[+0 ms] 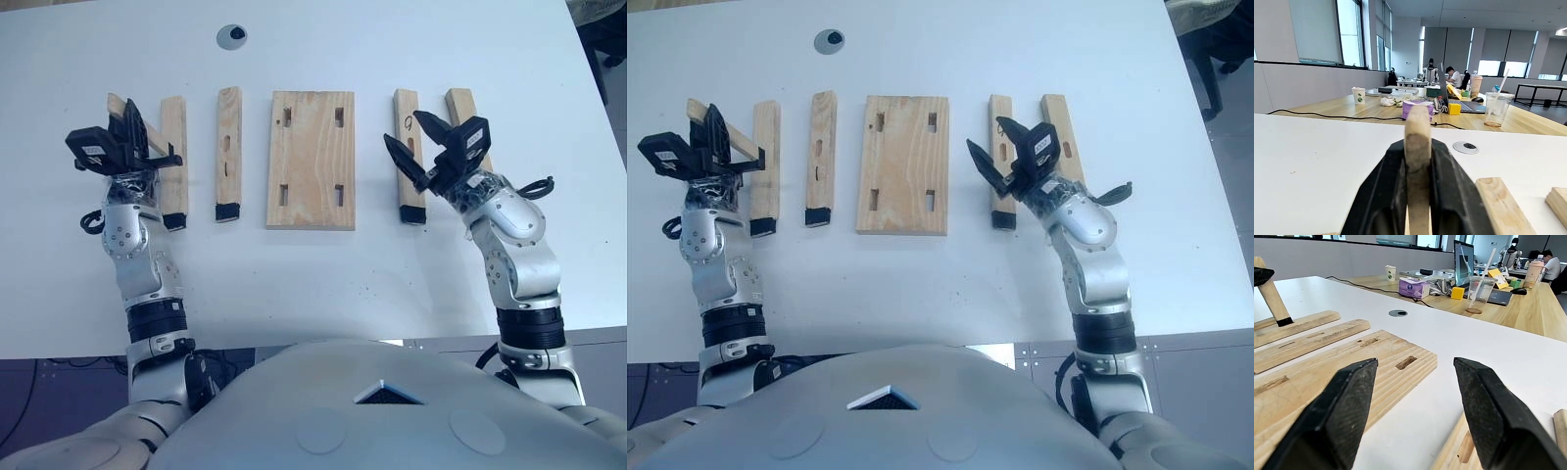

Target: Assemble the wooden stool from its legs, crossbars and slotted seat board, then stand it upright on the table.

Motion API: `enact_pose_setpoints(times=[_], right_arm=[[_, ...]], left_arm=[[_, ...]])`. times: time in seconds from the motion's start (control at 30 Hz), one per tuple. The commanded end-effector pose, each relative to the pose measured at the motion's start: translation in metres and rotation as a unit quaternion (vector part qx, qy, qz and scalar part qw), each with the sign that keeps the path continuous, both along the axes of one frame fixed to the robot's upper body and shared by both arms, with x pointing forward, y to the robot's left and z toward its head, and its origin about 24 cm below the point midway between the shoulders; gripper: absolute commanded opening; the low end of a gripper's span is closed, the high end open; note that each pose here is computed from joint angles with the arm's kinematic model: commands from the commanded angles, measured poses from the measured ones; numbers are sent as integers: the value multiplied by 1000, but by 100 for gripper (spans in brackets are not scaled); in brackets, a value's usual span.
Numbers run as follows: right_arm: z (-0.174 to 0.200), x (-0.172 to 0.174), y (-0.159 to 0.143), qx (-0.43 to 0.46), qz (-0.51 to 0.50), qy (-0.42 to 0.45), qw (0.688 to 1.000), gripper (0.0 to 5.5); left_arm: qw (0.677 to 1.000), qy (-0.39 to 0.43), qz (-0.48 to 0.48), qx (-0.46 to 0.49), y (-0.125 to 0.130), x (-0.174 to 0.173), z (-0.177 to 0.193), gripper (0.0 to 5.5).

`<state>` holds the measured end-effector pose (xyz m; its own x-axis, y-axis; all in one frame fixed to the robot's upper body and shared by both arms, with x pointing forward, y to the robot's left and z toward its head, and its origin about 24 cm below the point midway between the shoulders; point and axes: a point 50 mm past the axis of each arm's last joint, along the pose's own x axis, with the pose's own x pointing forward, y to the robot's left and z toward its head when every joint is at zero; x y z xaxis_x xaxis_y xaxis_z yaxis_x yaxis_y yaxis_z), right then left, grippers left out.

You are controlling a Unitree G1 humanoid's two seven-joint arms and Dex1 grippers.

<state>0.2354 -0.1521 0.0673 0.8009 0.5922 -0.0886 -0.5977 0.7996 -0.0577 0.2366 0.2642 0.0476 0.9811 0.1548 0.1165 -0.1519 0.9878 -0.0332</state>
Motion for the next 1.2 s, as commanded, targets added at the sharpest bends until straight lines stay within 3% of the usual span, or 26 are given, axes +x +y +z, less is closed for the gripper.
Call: enact_pose_setpoints(times=[0.03, 0.2, 0.3, 0.43, 0.6, 0.63, 0.77, 1.2], right_arm=[[-2, 0, -4, -10, -3, 5, 1000, 287], [-2, 1, -2, -9, -3, 3, 1000, 287], [-2, 1, 0, -9, -1, 3, 1000, 287], [-2, 1, -1, -8, -1, 2, 1000, 287], [-3, -2, 1, -9, -8, 0, 1000, 287], [-3, -4, 0, -9, -13, -1, 1000, 287], [-6, -14, -5, -12, -38, 2, 999, 287], [-10, -32, -9, -7, -98, 7, 995, 287]], left_arm=[[999, 47, 3, -8, 0, -4, -15, 38], [981, 194, 1, 2, -1, -12, -58, 38], [971, 240, 3, -8, -6, -21, -78, 38], [972, 235, 12, -25, -5, -33, -88, 38], [986, 156, 46, -18, 7, -20, -60, 38], [989, 143, 40, -13, 7, -16, -53, 74], [990, 139, 18, 1, 7, -7, -32, 122], [953, 302, -12, 14, 5, -24, -4, 285]])
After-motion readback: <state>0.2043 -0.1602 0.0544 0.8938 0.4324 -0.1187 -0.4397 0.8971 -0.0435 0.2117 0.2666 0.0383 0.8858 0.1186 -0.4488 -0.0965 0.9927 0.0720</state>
